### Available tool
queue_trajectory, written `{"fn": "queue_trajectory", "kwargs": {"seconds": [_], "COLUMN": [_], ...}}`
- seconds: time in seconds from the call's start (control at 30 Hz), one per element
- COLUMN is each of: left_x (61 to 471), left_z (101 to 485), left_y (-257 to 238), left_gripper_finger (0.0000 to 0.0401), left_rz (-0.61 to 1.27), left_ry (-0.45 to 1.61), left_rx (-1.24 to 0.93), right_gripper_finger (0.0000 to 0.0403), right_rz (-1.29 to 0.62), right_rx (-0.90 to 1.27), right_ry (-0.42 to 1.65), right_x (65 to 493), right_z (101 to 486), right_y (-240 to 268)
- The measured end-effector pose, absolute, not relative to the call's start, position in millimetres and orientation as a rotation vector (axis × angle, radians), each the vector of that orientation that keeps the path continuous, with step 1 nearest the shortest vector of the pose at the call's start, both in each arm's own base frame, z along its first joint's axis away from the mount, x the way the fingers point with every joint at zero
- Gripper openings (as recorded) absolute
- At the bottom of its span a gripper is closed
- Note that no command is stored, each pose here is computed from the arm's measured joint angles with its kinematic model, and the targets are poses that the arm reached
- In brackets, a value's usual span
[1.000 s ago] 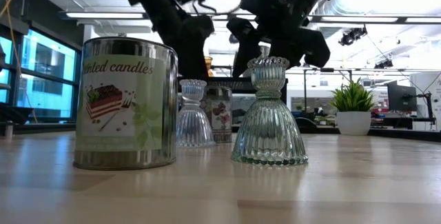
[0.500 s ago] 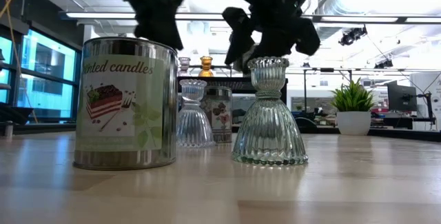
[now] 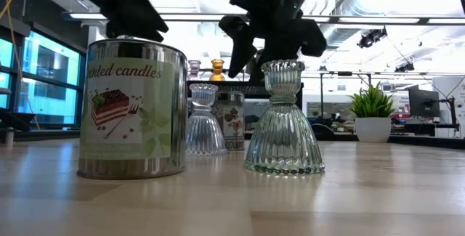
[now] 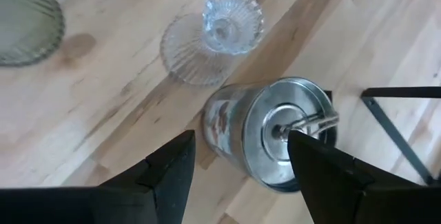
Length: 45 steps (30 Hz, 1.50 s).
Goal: Pick & Place candle stick holders
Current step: Put the brown scented candle on the shelf aligned with the other scented candles
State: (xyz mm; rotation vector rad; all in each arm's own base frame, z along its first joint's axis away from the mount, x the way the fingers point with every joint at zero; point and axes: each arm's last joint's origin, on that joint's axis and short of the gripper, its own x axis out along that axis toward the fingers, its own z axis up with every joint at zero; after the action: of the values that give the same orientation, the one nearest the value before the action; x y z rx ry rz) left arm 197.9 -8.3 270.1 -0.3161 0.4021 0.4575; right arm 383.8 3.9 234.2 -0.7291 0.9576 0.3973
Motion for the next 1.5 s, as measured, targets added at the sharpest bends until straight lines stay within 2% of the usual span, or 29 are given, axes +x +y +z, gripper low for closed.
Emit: {"fn": "queue_trajectory", "kwargs": {"seconds": [0.3, 0.93, 1.5], "left_x": [183, 183, 183], "left_z": [250, 248, 249], "left_y": [-15, -14, -14], "left_gripper_finger": [0.0166, 0.0166, 0.0166], "left_rz": [0.440, 0.453, 0.449], "left_ry": [0.262, 0.257, 0.254], "left_rx": [-0.337, -0.314, -0.316], "right_gripper_finger": [0.0224, 0.0224, 0.0224], "right_rz": [0.419, 0.474, 0.532], "right_rx": [-0.621, -0.709, -0.815], "right_ry": [0.993, 0.952, 0.991], "right_x": [381, 383, 391], "right_z": [233, 232, 211], "right_y": [-13, -17, 4]}}
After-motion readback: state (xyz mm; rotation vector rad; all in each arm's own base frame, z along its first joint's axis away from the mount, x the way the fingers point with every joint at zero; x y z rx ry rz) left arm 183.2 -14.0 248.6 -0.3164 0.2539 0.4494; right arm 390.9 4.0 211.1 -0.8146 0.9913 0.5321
